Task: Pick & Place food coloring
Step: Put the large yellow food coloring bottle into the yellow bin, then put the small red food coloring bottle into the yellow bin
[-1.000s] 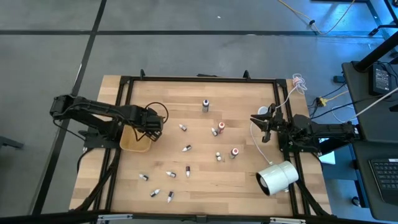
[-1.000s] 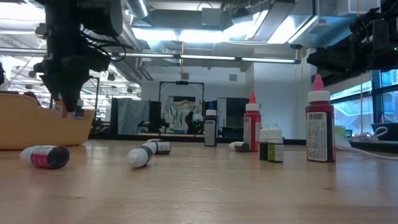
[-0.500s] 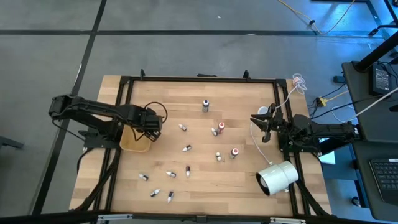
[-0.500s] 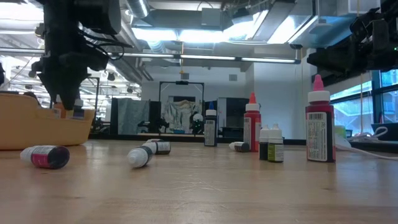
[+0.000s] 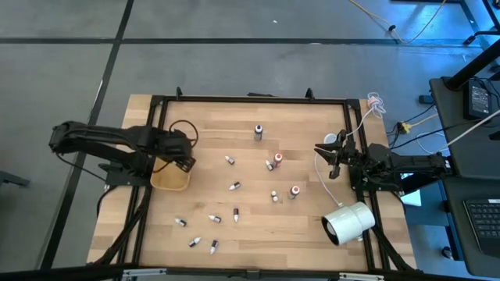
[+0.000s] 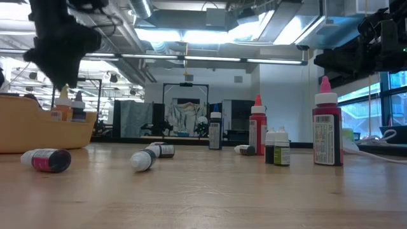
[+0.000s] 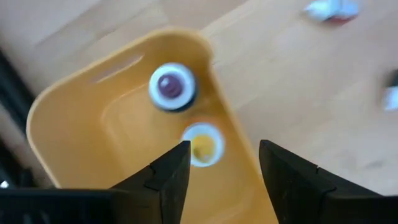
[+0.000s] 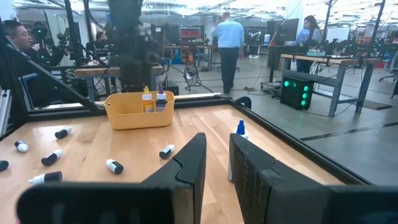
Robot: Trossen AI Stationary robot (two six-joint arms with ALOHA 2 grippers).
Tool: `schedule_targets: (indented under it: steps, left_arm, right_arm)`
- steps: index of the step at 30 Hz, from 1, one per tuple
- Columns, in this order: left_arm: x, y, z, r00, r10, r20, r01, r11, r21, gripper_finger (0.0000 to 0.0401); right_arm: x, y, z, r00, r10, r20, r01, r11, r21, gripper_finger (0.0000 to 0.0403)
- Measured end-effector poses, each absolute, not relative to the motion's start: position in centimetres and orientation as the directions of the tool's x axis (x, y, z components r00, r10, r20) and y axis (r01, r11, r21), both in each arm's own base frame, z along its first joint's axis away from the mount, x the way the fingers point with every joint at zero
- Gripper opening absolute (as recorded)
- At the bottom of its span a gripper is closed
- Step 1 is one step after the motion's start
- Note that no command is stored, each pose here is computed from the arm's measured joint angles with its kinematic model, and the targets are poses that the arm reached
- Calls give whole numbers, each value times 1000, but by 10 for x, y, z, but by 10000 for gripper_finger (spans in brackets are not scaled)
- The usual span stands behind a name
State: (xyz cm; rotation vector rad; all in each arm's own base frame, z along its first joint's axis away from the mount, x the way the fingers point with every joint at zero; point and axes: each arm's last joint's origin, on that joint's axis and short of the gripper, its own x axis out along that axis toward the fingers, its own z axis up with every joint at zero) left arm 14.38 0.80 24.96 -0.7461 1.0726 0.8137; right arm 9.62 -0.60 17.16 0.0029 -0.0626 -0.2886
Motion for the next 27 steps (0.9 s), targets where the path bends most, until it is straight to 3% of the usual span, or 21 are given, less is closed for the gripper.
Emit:
schedule_targets:
  steps: [8, 15, 21, 27]
  left_arm:
    - [147, 9, 293, 556, 334, -761, -721, 649, -242, 177]
    - [171, 11, 306, 683, 459, -568, -599, 797, -76, 176]
    - [206, 14, 292, 904, 287, -317, -331, 939, -94, 176]
    - [229, 24, 263, 951, 268, -155, -279, 959, -56, 176]
  right_arm:
    - [96, -6, 172, 957, -284, 61, 284, 959, 12, 75]
    - [96, -7, 172, 949, -308, 63, 306, 951, 39, 75]
    - [96, -7, 172, 948, -313, 63, 311, 950, 33, 75]
    - [96, -7, 172, 948, -312, 64, 311, 950, 18, 75]
